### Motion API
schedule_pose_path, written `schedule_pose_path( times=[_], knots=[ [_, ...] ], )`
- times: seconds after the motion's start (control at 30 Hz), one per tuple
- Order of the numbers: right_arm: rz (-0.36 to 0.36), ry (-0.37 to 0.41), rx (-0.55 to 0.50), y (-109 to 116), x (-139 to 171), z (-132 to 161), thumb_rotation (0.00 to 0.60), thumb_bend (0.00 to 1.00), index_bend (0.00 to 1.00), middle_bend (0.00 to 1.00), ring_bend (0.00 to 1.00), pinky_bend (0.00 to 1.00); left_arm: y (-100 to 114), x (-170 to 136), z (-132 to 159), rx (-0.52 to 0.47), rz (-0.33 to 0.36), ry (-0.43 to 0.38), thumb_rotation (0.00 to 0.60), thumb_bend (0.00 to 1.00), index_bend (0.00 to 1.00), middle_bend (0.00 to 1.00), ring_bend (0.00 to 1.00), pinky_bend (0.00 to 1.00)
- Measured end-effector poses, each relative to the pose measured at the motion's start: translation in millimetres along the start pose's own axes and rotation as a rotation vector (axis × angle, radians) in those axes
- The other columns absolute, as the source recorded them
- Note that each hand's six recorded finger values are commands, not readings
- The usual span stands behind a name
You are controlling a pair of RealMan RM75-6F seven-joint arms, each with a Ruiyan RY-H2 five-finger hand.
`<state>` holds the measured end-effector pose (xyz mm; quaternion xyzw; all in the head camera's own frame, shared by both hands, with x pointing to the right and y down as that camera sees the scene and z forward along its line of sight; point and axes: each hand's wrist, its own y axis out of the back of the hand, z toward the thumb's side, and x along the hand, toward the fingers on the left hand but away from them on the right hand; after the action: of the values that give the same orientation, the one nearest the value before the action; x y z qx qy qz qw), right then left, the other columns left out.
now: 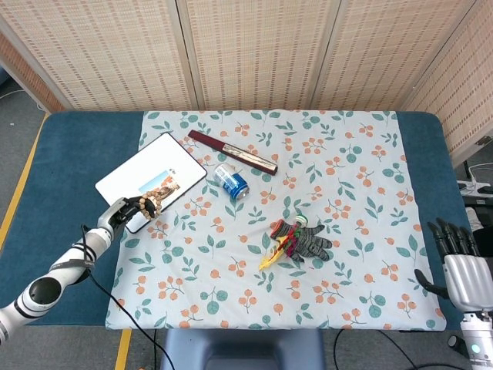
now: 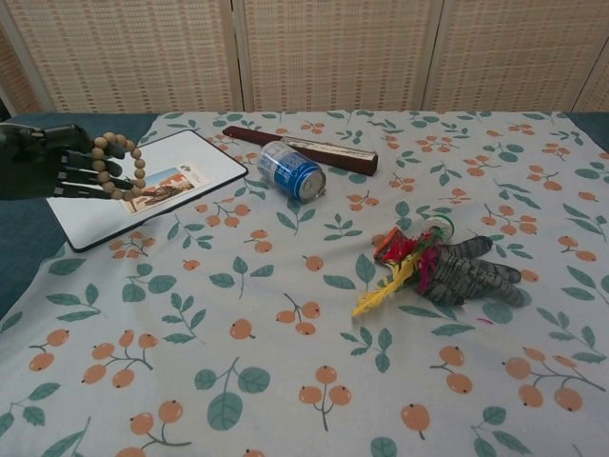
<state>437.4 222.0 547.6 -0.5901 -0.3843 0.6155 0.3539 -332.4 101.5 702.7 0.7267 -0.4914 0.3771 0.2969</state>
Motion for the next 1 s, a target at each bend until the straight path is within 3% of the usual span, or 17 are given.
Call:
schedule_pose_path(
  times=[0.07,0.23,0.43,0.5,0.57,0.8,1.0],
  knots=[
    [0.0,-0.001,0.0,-0.1,0.0,-0.1,0.521,0.2,0.0,0.0,0.0,0.0,-0.6,-0.3,1.1,0.007,-0.002,-0.001,0.584,1.0,0.53,0.6,0.28,0.0],
    [0.002,-0.001,0.0,-0.9,-0.1,-0.1,0.517,0.2,0.0,0.0,0.0,0.0,-2.7,-1.6,3.4,0.034,-0.005,-0.011,0.6,1.0,0.52,0.59,0.28,0.0],
    [0.007,-0.003,0.004,-1.8,-0.1,-0.2,0.516,0.2,0.0,0.0,0.0,0.0,-0.7,-2.7,5.5,0.017,0.019,-0.036,0.592,0.74,0.49,0.58,0.28,0.0],
    [0.005,-0.002,0.004,-1.4,-0.2,0.1,0.516,0.2,0.0,0.0,0.0,0.0,-1.0,-2.8,5.4,0.0,0.021,-0.04,0.552,0.65,0.49,0.58,0.28,0.0],
    [-0.004,0.004,0.004,-0.2,0.0,1.2,0.516,0.2,0.0,0.0,0.0,0.0,-1.4,-2.6,5.2,-0.003,0.021,-0.042,0.466,0.59,0.49,0.58,0.28,0.0],
    [-0.017,0.01,0.013,1.0,2.3,3.8,0.516,0.2,0.0,0.0,0.0,0.0,-3.2,-0.5,3.3,-0.017,0.013,-0.037,0.243,0.5,0.5,0.58,0.28,0.0],
    [-0.041,0.021,0.005,4.9,2.8,5.9,0.516,0.2,0.0,0.0,0.0,0.0,-6.5,-1.1,1.3,-0.016,0.001,-0.032,0.226,0.49,0.51,0.58,0.28,0.0]
  ],
)
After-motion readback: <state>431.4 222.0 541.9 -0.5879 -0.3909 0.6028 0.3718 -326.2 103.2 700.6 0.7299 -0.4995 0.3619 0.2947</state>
